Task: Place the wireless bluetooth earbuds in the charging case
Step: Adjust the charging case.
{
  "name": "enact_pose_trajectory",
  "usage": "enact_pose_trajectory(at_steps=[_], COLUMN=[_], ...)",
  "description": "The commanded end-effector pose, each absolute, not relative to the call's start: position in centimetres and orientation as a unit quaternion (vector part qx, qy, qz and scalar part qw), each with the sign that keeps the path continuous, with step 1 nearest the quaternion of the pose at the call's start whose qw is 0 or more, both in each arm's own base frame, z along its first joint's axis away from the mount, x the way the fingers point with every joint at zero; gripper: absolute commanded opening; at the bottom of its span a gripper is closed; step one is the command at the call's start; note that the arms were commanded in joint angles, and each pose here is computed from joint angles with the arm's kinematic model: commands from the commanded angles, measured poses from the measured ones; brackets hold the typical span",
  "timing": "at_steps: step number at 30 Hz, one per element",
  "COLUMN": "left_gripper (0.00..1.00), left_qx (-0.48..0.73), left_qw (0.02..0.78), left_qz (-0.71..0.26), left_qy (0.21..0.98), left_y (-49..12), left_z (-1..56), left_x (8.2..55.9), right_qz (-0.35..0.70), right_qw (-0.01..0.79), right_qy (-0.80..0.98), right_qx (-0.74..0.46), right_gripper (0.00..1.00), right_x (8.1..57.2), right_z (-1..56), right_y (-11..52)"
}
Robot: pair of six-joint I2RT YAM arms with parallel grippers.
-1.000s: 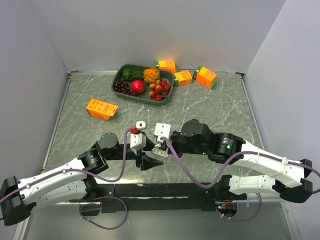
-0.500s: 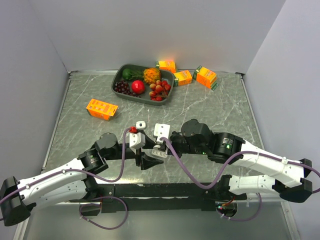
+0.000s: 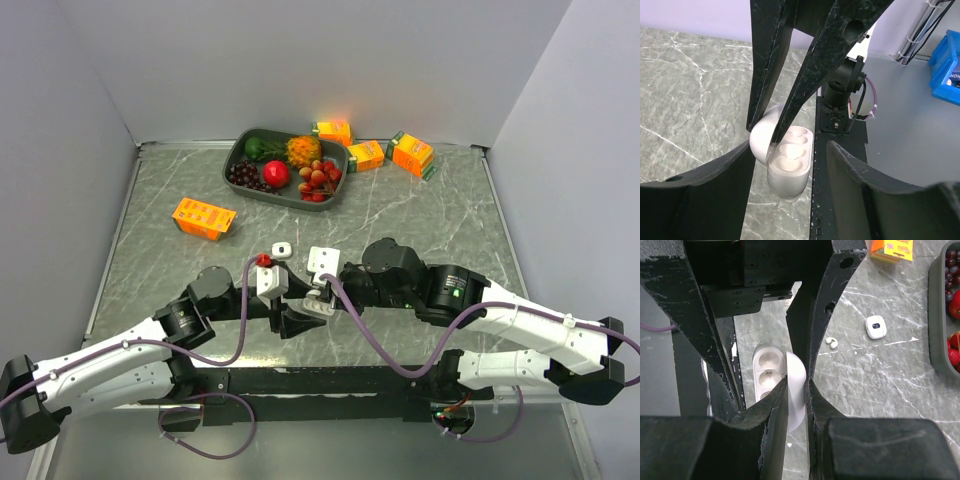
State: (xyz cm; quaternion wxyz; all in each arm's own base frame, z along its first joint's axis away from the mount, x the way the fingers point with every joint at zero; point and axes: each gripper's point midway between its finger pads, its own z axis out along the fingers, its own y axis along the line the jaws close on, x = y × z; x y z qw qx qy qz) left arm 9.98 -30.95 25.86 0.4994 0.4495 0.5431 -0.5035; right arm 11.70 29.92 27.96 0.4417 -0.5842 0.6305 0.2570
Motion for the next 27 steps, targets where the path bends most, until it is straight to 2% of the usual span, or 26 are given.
enact_pose_trajectory(at_steps=[1,8,17,27], left_gripper=[0.64,0.64,0.59,0.62], left_qx=[0.450,0.450,0.447,0.439], left_qw=[0.506,0.499,0.506,0.513], left_qz=[-0.505,-0.505,-0.510,-0.515], left_qy=[0.536,0.542,0.534,0.528], left_y=[-30.9,-31.1,-31.0,-30.9], left_z=[26.2,25.6,26.2,27.0], left_x=[9.9,10.0,9.9,9.8], right_qz=[0.285,0.290,0.288,0.282], right_qw=[0.482,0.486,0.481,0.478], right_qy=[0.603,0.600,0.603,0.608], right_qx=[-0.568,-0.565,-0.567,-0.567], right_gripper=[0.00,0.00,0.00,0.00], right_x=[11.4,11.3,11.3,11.5], right_z=[31.9,32.3,31.7,31.2], right_y=[30.4,30.3,30.3,30.3])
